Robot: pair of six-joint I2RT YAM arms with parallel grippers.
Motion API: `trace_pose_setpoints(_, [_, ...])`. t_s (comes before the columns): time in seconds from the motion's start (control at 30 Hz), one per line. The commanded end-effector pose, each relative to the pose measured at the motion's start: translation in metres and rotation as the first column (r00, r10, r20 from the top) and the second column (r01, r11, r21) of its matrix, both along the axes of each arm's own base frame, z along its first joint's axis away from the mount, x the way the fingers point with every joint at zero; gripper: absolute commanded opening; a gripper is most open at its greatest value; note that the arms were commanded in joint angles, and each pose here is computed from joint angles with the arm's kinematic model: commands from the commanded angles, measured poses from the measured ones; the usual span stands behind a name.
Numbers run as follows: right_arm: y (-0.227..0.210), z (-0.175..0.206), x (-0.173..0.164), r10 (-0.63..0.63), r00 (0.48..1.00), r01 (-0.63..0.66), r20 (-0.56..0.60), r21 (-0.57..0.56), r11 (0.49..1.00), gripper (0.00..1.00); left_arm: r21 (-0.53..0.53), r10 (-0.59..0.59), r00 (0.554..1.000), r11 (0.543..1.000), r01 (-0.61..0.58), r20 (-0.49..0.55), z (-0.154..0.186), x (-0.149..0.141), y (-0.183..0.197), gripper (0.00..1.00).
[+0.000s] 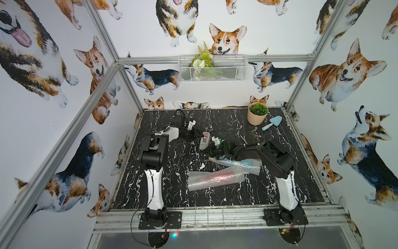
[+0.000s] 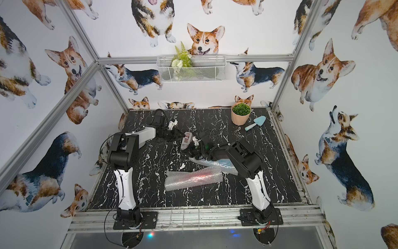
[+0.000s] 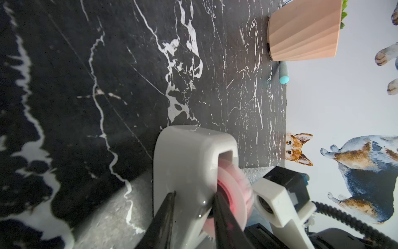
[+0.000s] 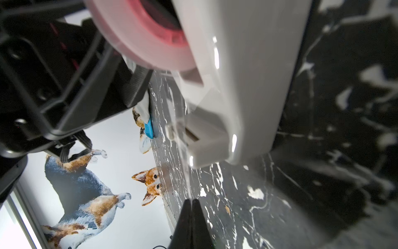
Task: Wrap wine bottles in bubble wrap
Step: Tear off the tape using the Tape Cutter.
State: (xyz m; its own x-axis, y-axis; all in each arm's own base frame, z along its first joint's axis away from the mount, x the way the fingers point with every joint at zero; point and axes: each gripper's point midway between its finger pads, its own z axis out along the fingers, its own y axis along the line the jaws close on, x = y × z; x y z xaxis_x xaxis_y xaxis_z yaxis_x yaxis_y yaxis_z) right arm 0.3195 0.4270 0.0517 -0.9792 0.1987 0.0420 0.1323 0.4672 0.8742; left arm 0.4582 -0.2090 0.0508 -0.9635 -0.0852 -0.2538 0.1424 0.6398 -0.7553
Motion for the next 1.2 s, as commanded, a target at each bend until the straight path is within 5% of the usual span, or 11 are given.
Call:
trace_pose_setpoints(0.0, [-0.01, -0.03, -0.023, 0.029, 0.993, -0.041, -0.115, -0.104, 0.994, 0.0, 0.119, 0.039, 0.997, 0.992, -0.03, -0.07, -0.028, -0.009, 0.012, 0.33])
trace_pose_setpoints(0.27, [-0.018, -0.051, -0.017, -0.029, 0.987, -0.005, -0.159, -0.204, 0.979, 0.0, 0.115, 0.031, 0.997, 0.993, -0.023, -0.072, -0.028, -0.011, 0.01, 0.33])
trace_pose_setpoints(0.87, [-0.079, -0.09, -0.019, -0.141, 0.971, 0.024, -0.191, -0.511, 0.859, 0.0, 0.111, 0.007, 0.997, 0.994, 0.002, -0.077, -0.029, -0.012, 0.006, 0.33])
trace_pose_setpoints(0.97, [-0.062, -0.072, -0.014, -0.093, 0.983, 0.016, -0.157, -0.437, 0.899, 0.0, 0.1, 0.004, 0.997, 0.995, 0.004, -0.074, -0.027, -0.011, 0.004, 0.33])
trace_pose_setpoints(1.17, [-0.038, 0.008, 0.016, 0.016, 0.994, 0.022, 0.111, -0.332, 0.943, 0.0, 0.089, -0.006, 0.999, 0.996, 0.009, -0.034, -0.007, -0.007, 0.0, 0.36])
